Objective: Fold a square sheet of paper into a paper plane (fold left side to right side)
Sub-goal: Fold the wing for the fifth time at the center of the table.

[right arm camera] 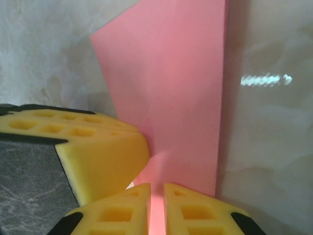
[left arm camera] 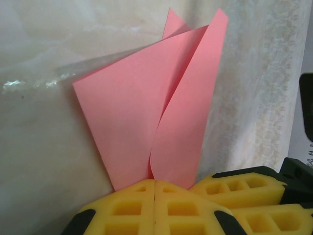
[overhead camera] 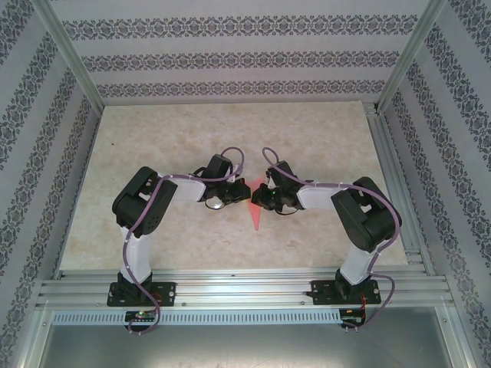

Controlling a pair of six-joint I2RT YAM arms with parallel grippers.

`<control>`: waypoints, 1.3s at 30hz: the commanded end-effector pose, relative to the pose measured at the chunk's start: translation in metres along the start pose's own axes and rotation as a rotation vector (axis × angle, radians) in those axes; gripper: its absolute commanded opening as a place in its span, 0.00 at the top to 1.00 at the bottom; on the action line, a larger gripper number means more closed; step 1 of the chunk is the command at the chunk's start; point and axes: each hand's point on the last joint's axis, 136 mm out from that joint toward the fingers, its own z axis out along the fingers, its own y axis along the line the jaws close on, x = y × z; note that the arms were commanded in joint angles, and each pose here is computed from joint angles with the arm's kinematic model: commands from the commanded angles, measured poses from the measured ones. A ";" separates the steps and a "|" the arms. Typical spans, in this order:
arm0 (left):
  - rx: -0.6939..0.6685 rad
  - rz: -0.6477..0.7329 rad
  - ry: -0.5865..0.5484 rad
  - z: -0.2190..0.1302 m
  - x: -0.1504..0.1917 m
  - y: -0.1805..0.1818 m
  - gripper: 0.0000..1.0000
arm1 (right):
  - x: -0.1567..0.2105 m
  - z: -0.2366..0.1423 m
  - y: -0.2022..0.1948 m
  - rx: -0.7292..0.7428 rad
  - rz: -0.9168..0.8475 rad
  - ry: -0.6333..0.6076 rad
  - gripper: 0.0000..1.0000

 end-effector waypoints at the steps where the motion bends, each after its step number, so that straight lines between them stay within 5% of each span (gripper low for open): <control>1: -0.165 -0.050 -0.001 0.013 0.012 0.051 1.00 | 0.017 0.004 -0.007 0.015 0.006 0.029 0.85; 29: -0.183 -0.048 0.004 0.014 0.013 0.055 1.00 | 0.094 -0.022 -0.032 0.097 -0.034 0.158 0.84; 35: -0.140 -0.034 0.000 0.011 0.010 0.042 0.95 | 0.072 -0.054 -0.028 0.104 -0.050 0.063 0.79; 39: -0.038 0.015 -0.014 -0.004 -0.002 0.000 0.86 | 0.042 -0.099 -0.027 0.103 -0.075 -0.073 0.64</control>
